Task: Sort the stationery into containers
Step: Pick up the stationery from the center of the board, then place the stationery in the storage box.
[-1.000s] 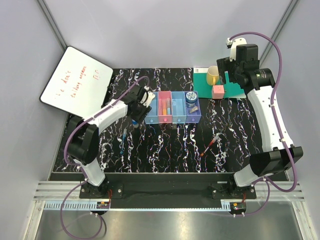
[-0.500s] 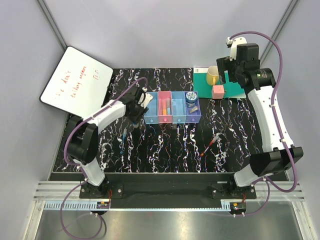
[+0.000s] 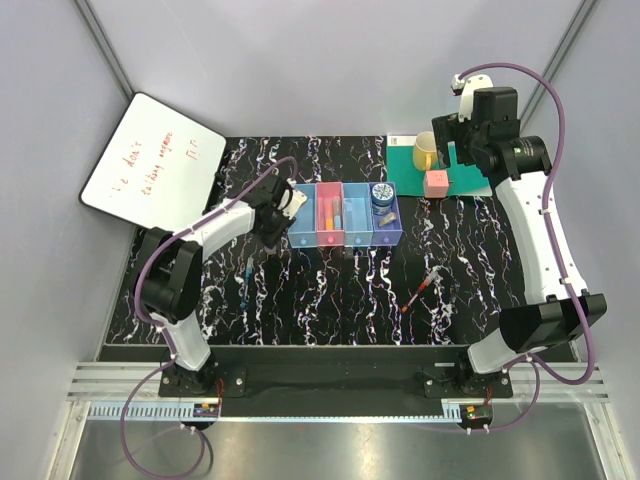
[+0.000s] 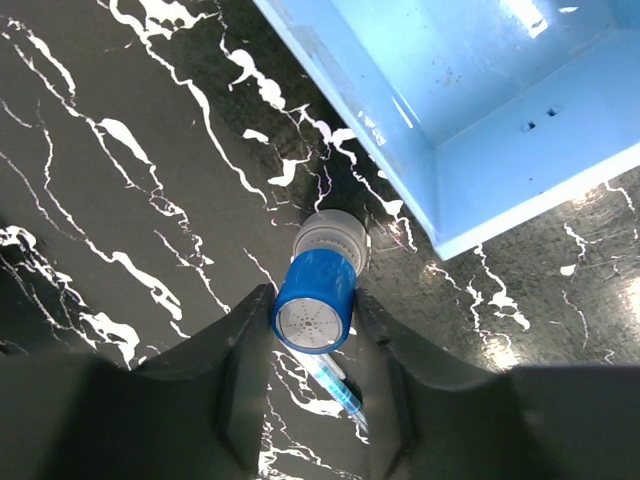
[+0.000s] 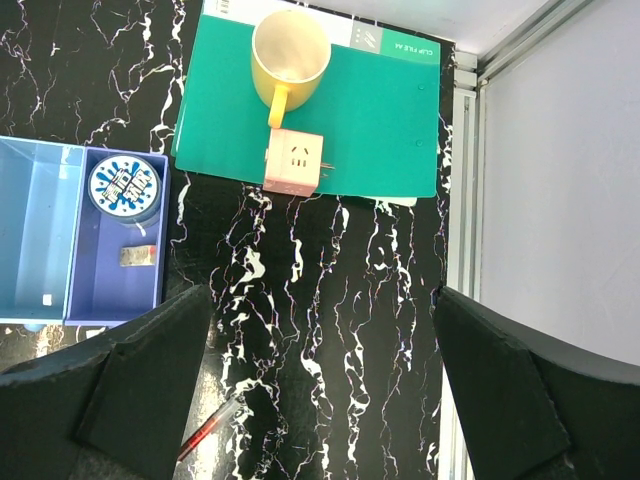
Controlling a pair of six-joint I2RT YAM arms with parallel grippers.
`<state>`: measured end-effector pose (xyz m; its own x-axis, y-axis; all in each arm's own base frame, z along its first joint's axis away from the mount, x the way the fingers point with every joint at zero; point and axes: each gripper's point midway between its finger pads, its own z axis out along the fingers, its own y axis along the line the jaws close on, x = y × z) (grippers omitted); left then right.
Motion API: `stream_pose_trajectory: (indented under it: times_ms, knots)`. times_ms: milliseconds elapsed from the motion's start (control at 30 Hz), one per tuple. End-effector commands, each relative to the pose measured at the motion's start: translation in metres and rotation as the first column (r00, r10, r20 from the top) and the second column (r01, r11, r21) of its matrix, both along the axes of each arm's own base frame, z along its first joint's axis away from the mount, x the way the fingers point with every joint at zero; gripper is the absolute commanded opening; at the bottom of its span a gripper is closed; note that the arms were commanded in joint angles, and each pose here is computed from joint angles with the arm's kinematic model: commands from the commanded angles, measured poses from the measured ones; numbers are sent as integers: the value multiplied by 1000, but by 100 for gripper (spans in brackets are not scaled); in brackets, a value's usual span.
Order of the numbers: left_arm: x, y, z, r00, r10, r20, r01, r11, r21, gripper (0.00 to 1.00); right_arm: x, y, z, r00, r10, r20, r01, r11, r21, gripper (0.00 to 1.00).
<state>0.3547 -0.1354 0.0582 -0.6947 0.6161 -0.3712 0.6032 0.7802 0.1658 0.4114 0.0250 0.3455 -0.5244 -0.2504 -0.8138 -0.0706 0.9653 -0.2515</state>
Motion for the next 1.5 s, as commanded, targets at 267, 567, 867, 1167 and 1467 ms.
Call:
stream_pose_trajectory:
  times_ms: [267,567,867,1167,1467]
  knots:
    - [19,-14,29,997,11,77,-5,997,-79,6,-61,5,-78,973,46,-226,-34,998,55,98]
    - [44,-30,121,972,42,231,2,982,-188,6,-122,12,-162,879,105,-465,-61,992,110,97]
    - [81,-71,170,951,38,308,61,950,-308,6,-149,30,-207,800,138,-583,8,971,241,92]
    - [118,-107,126,965,28,260,49,958,-283,6,-142,41,-228,764,135,-631,86,948,307,91]
    - [126,-117,102,969,-33,247,88,972,-216,6,-137,51,-247,732,119,-671,172,921,351,88]
